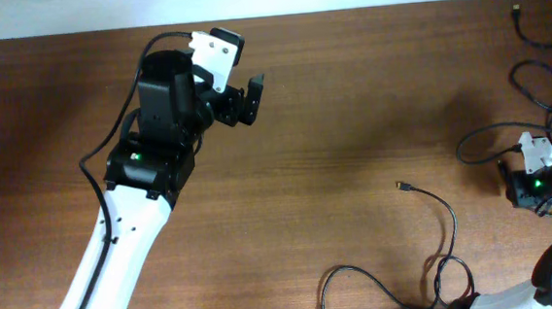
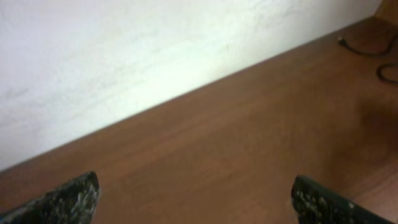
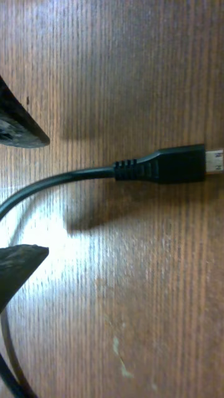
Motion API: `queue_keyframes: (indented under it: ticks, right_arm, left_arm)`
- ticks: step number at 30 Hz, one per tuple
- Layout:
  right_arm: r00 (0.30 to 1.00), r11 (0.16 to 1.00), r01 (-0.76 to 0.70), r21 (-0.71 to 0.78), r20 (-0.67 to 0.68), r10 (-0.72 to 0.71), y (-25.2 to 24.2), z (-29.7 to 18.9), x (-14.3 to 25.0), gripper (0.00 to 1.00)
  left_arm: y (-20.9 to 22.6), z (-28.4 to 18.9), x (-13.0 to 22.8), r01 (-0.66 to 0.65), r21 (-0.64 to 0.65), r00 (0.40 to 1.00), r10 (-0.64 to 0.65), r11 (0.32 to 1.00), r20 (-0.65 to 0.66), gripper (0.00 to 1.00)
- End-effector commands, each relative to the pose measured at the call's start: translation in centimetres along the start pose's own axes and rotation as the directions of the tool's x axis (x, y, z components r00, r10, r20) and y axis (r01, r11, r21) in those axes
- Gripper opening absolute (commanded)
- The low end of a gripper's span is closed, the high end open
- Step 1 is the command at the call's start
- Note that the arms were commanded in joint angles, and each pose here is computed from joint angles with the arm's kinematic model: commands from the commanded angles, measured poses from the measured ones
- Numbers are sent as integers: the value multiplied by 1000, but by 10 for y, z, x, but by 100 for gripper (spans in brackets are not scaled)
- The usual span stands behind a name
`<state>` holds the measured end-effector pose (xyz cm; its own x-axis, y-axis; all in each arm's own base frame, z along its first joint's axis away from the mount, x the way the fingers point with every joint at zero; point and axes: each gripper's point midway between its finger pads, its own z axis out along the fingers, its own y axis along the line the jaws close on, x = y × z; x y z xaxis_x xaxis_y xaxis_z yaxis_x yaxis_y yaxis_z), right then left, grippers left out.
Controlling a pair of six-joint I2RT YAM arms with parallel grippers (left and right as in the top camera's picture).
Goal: Untangle cables
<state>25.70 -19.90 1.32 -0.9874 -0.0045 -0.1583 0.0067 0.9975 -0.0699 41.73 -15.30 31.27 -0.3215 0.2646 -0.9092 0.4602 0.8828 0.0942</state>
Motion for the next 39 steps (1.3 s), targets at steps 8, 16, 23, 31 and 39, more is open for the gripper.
queue_keyframes:
  ticks: [8,16,23,31,39]
  right_arm:
    - [997,1000,-26,-17,74,27,6,9,-9,4]
    - [990,992,-123,-14,74,124,10,6,-18,61]
    - [993,990,-116,76,-24,118,-1,8,5,45]
    - [992,992,-123,-13,-25,123,13,26,2,47]
    - [987,998,-58,16,150,55,7,5,-57,4]
  left_arm:
    - [12,-13,-13,-53,-75,998,56,996,34,99]
    - [11,-13,-11,-52,-73,998,54,996,24,99]
    - [10,-13,0,-50,-64,999,49,997,-17,99]
    - [10,-13,0,-51,-65,999,50,997,-17,99]
    - [10,-13,-2,-51,-67,999,51,996,-9,99]
